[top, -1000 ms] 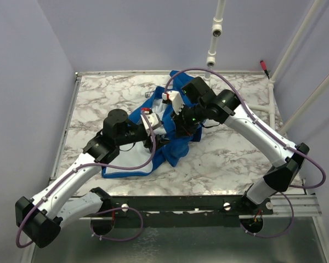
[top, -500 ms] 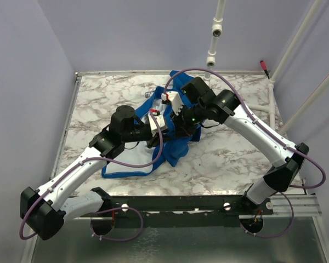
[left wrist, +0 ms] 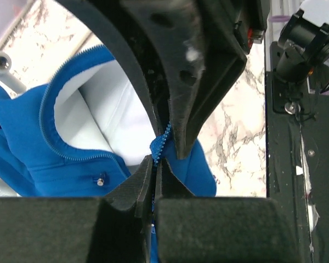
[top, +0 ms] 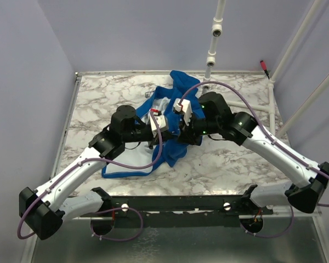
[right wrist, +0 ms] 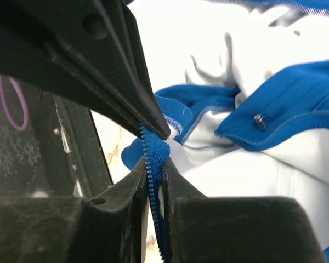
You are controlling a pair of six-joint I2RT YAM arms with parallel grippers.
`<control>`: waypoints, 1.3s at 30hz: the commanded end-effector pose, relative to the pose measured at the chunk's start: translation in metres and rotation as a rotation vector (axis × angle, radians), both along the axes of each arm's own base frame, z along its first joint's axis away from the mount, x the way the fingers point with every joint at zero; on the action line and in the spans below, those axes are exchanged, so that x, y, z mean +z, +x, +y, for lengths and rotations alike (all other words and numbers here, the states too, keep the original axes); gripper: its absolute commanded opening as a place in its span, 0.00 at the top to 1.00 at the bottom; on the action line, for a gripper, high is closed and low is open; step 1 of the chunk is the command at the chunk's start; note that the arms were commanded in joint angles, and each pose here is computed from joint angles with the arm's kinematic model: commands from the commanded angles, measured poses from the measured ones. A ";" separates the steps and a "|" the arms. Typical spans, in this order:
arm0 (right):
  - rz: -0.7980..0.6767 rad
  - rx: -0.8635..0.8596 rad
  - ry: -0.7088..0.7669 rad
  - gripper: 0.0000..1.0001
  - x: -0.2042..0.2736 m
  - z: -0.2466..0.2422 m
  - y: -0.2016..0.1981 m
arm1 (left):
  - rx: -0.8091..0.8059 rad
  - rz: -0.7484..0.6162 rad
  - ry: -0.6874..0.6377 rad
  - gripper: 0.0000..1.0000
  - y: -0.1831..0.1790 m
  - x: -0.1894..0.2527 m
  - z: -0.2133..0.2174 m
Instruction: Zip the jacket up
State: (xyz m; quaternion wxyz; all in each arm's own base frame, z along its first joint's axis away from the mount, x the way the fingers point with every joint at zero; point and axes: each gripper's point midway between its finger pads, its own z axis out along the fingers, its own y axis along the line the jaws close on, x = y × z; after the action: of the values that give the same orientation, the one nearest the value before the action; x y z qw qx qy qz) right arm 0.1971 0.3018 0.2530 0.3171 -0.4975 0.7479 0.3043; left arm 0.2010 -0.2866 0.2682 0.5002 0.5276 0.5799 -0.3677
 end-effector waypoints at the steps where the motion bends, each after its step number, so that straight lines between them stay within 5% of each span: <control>1: -0.167 0.074 0.231 0.80 0.040 0.022 0.002 | -0.013 -0.007 -0.091 1.00 -0.009 0.038 -0.003; 4: -0.182 0.090 0.271 0.70 0.037 0.030 0.005 | -0.002 0.027 -0.120 1.00 -0.011 0.044 -0.003; 13: -0.260 0.120 0.380 0.67 0.032 0.041 0.012 | 0.012 0.112 -0.237 1.00 -0.017 0.075 -0.007; 22: -0.297 0.171 0.544 0.82 0.031 0.035 -0.006 | 0.071 0.130 -0.309 1.00 -0.009 0.093 -0.004; 26: -0.295 0.216 0.574 0.99 0.035 0.031 -0.016 | 0.075 0.135 -0.313 1.00 -0.009 0.093 -0.004; 34: -0.136 0.326 0.584 0.99 0.041 0.015 -0.032 | 0.128 0.121 -0.322 1.00 0.001 0.093 0.003; 39: 0.053 0.266 0.468 0.99 0.023 0.009 -0.019 | 0.217 0.107 -0.325 0.59 0.016 0.092 0.012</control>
State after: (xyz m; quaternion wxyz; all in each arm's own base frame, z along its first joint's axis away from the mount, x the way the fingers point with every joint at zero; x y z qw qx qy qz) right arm 0.1916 0.3222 0.2962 0.4612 -0.5077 0.5352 0.4931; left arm 0.1925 -0.2942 0.3246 0.5052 0.4000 0.6045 -0.4683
